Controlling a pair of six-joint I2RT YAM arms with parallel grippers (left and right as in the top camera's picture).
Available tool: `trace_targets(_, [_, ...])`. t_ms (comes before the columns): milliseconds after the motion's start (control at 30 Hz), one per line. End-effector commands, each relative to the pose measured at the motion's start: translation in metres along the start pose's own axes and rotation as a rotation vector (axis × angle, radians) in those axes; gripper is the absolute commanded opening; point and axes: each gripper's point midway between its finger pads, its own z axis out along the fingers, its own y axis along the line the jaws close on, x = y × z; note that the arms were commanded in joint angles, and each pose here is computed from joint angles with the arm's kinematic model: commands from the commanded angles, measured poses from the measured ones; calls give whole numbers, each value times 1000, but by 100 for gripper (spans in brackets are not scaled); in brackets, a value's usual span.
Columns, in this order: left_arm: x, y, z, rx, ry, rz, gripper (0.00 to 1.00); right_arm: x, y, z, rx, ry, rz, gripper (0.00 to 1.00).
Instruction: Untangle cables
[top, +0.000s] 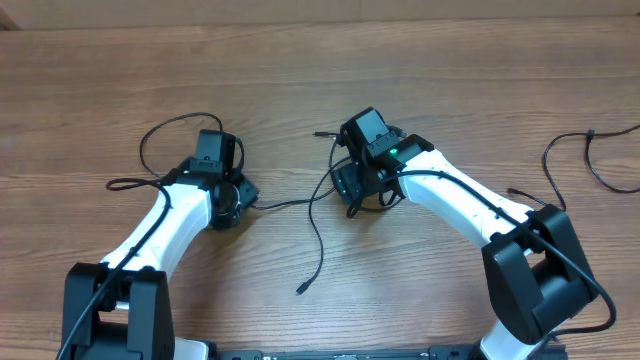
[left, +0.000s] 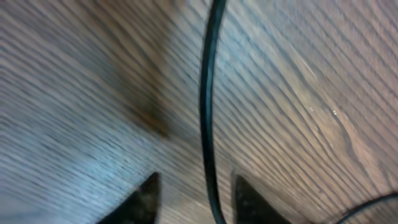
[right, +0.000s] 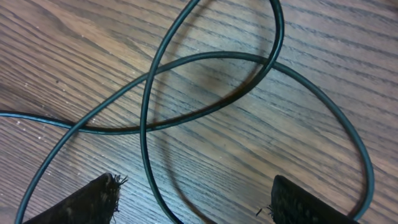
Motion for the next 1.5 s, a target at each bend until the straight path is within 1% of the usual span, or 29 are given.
trace_targets(0, [-3, 5, 2, -27, -25, -5, 7, 6, -2, 4, 12, 20, -3, 77])
trace_targets(33, [-3, 4, 2, -23, -27, -2, 4, 6, -2, 4, 12, 20, -3, 77])
trace_targets(167, [-13, -8, -9, 2, -47, 31, 4, 5, -1, 4, 11, 18, -3, 78])
trace_targets(200, [-23, -22, -23, 29, -69, 74, 4, 4, -1, 4, 11, 12, -3, 78])
trace_targets(300, [-37, -48, -55, 86, -102, 146, 4, -3, 0, 4, 7, -16, -4, 78])
trace_targets(467, [-42, -104, -121, 278, -110, 309, 4, -16, 1, 4, -1, -69, -6, 77])
trace_targets(567, [-42, -122, -151, 330, -123, 339, 4, -19, 3, 4, -8, -82, -7, 73])
trace_targets(733, [-47, -141, -191, 400, -164, 368, 4, -18, 14, 4, -69, -78, -22, 73])
trace_targets(833, [-44, -162, -222, 515, -168, 425, 4, -17, 17, 4, -90, -73, -34, 74])
trace_targets(900, [-39, -179, -249, 615, -175, 478, 4, -17, 21, 4, -116, -72, -35, 80])
trace_targets(1000, [-32, -200, -290, 757, -192, 560, 4, -18, 22, 3, -121, -79, -39, 80])
trace_targets(1167, [-37, -214, -366, 891, -332, 612, 4, -20, 22, 3, -120, -86, -39, 81])
trace_targets(1200, [-37, -215, -378, 909, -355, 618, 4, -20, 22, 3, -120, -88, -39, 78])
trace_targets(1233, [-37, -216, -389, 926, -377, 623, 4, -21, 22, 3, -117, -92, -39, 72])
trace_targets(1267, [-37, -216, -401, 943, -401, 629, 4, -22, 21, 3, -112, -96, -39, 54])
trace_targets(1300, [-37, -215, -410, 956, -422, 638, 4, -23, 19, 3, -102, -100, -38, 25])
trace_targets(1333, [-37, -215, -419, 965, -447, 652, 4, -23, 17, 3, -91, -101, -37, 9])
trace_targets(1367, [-37, -213, -425, 966, -473, 669, 4, -23, 14, 4, -77, -100, -35, 4])
trace_targets(1467, [-43, -203, -425, 916, -502, 653, 4, -21, 1, 4, -2, -92, -19, 4])
